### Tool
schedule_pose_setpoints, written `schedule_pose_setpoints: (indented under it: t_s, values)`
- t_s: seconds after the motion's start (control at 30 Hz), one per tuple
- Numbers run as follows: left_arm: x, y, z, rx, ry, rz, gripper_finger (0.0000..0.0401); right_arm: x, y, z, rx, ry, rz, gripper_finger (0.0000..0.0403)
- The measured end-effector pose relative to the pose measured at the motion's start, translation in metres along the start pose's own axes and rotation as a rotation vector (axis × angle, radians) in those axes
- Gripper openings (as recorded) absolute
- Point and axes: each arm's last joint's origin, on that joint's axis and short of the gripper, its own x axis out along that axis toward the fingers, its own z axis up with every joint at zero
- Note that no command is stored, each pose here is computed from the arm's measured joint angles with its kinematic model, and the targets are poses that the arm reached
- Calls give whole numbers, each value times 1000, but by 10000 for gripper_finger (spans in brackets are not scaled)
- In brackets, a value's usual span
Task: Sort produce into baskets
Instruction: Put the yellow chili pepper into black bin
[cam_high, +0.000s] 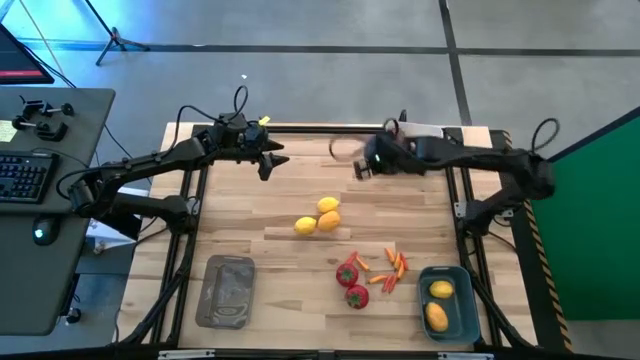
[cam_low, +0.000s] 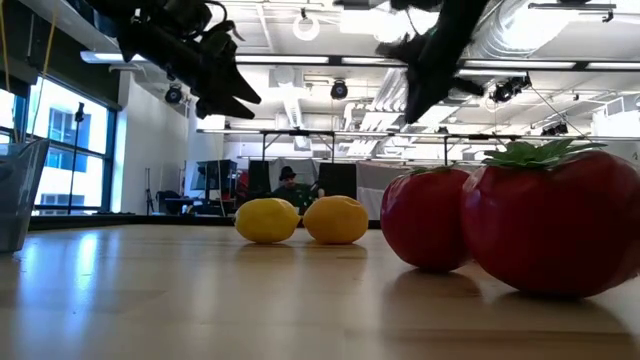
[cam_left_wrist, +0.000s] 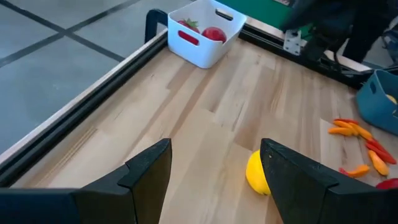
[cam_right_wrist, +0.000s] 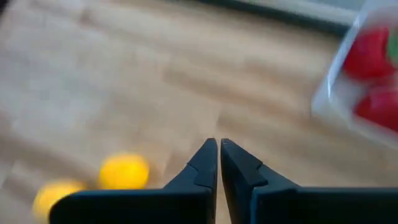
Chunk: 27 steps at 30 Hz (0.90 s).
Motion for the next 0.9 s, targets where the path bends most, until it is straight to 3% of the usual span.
schedule_pose_setpoints:
  t_s: [0.23, 0.37, 0.7, 0.9]
  values:
    - [0, -2, -1, 2, 15, -55, 232, -51, 10, -57, 55, 299, 148, 12]
    - [0, -1, -4, 14, 38, -53, 232, -56, 16, -83, 68, 435, 101, 28]
    - [0, -1, -6, 32, 58, -52, 232, -13, 41, -132, 36, 653, -160, 178]
    - [0, -1, -6, 31, 57, -51, 232, 19, 50, -149, 35, 690, -276, 203]
